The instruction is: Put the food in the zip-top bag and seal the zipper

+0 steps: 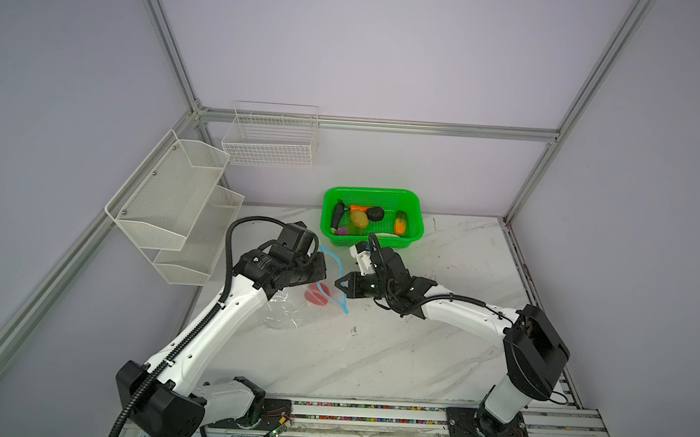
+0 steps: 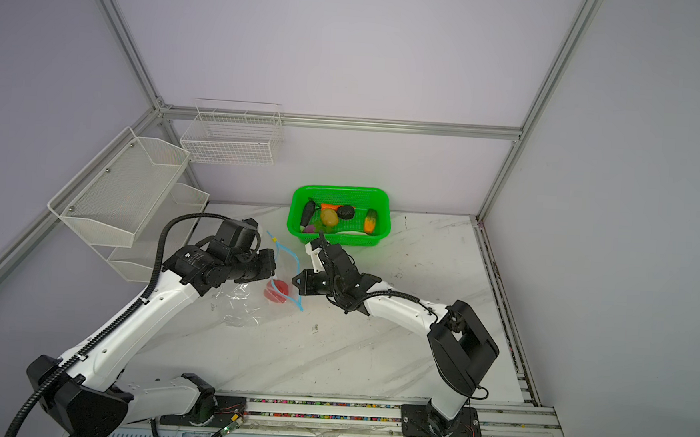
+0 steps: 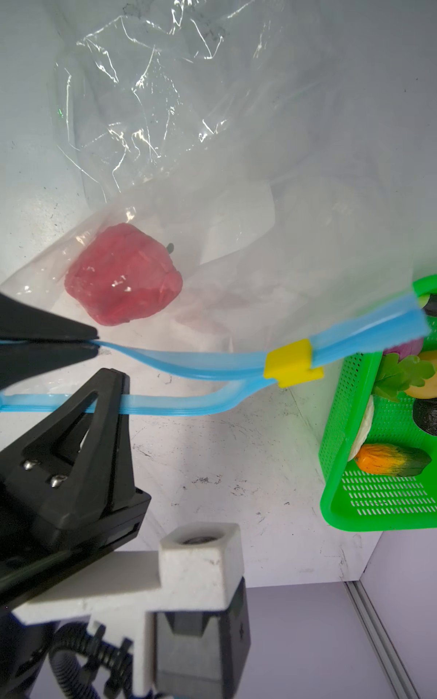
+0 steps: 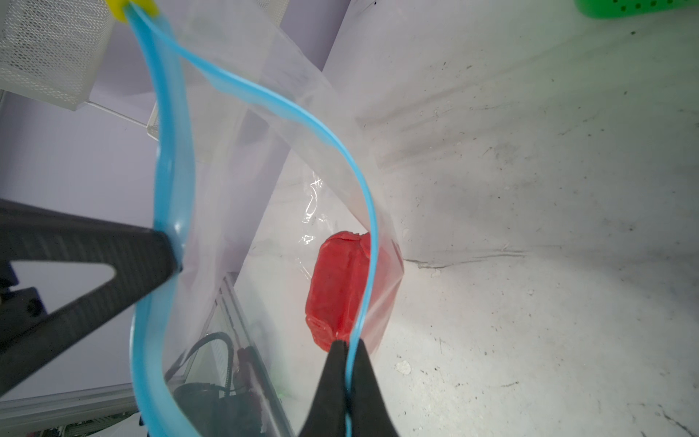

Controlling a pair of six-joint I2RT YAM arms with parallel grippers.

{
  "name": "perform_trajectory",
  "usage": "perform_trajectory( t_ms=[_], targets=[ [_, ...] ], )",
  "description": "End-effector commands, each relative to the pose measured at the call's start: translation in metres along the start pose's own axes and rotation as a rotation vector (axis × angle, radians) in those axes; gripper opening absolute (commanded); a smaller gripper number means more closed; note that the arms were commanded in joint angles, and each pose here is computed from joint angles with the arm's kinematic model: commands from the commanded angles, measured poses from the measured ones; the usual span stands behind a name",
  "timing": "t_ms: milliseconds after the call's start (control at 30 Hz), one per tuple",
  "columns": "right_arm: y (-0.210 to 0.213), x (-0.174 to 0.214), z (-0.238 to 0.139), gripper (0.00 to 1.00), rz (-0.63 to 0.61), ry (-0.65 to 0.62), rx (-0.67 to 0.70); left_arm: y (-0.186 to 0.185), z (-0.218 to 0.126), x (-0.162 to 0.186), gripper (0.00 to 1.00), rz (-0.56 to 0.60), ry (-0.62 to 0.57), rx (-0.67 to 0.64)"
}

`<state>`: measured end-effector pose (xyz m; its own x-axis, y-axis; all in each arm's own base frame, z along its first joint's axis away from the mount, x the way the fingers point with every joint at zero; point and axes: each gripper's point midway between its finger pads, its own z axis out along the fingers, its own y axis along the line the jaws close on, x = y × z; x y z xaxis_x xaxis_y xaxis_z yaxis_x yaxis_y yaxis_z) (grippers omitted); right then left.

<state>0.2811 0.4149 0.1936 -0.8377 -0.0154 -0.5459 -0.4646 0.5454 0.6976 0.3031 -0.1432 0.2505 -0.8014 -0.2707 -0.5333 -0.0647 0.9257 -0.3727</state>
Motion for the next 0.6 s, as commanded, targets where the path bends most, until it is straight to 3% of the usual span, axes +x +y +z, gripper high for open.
perform_trajectory(
  t_ms=[0,333,567],
  targets=[
    [0.015,-0.009,-0.012,0.05,-0.021,-0.028,0.004,-0.005,-0.026,-0.016,0.0,-0.009,-0.064,0.025],
    [0.047,-0.031,-0.014,0.05,-0.018,-0.048,-0.021,-0.002,-0.052,-0.028,0.0,-0.01,-0.11,0.009],
    [0.063,-0.05,-0.024,0.05,0.0,-0.039,0.044,0.0,-0.073,-0.044,0.0,-0.025,-0.14,-0.006]
  ],
)
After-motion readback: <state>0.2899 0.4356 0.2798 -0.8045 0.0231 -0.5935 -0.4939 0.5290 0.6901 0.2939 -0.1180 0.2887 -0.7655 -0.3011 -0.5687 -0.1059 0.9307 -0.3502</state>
